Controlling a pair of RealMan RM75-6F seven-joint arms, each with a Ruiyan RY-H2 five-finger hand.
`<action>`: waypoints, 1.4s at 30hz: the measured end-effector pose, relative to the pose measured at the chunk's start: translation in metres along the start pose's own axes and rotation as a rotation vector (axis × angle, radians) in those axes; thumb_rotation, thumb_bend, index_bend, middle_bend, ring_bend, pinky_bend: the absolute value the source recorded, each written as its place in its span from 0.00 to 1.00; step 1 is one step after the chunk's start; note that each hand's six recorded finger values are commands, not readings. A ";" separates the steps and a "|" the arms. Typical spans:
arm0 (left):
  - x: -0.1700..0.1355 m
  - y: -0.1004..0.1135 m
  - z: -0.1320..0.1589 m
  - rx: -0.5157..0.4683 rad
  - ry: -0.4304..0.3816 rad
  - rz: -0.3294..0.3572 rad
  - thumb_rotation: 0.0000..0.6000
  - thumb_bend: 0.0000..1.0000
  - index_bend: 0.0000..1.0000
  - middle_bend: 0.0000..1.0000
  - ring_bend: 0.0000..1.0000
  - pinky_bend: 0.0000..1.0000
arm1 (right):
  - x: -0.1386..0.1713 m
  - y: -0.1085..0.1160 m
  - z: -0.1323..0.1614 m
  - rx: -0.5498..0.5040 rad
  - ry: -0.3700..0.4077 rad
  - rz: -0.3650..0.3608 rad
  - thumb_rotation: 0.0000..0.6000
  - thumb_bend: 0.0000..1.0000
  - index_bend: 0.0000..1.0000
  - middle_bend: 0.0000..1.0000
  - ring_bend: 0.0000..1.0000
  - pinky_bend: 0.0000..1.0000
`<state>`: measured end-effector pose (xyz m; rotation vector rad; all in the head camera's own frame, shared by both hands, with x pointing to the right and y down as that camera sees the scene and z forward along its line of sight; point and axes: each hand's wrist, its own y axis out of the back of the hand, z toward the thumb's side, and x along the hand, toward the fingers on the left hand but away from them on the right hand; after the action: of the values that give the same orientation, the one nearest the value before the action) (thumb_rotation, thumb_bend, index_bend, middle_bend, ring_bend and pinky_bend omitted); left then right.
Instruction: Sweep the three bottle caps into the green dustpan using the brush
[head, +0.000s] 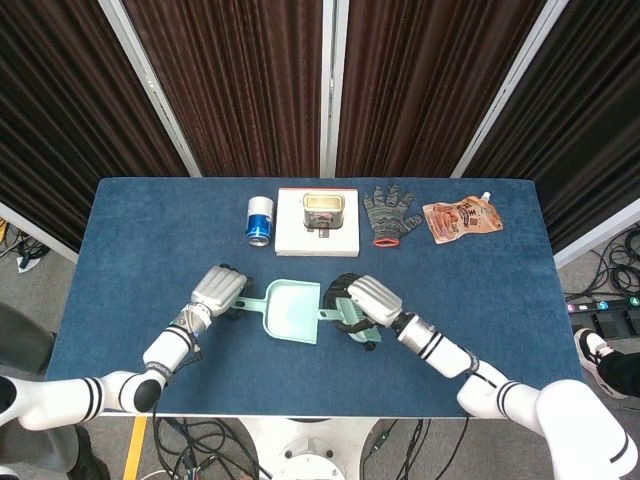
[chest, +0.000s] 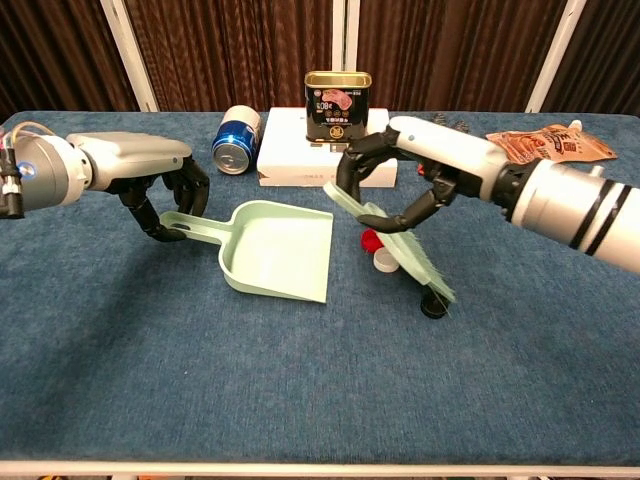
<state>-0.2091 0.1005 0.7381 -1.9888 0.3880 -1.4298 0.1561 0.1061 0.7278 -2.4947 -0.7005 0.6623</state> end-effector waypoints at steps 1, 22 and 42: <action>0.001 0.001 0.001 0.001 0.000 0.000 1.00 0.34 0.51 0.52 0.35 0.26 | -0.003 -0.002 0.001 -0.007 0.004 -0.003 1.00 0.64 0.78 0.66 0.30 0.25; 0.001 0.002 0.015 -0.002 -0.037 -0.017 1.00 0.34 0.51 0.52 0.35 0.26 | -0.062 -0.025 0.039 -0.172 0.107 -0.112 1.00 0.67 0.79 0.66 0.30 0.25; -0.010 0.001 0.018 0.015 -0.072 -0.023 1.00 0.34 0.51 0.52 0.35 0.26 | 0.034 0.016 0.022 -0.171 0.064 -0.125 1.00 0.68 0.79 0.66 0.30 0.25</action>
<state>-0.1964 0.1115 0.7268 -2.0328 0.3220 -1.3666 0.1748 0.1201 0.6915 -2.5868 -0.9152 0.4930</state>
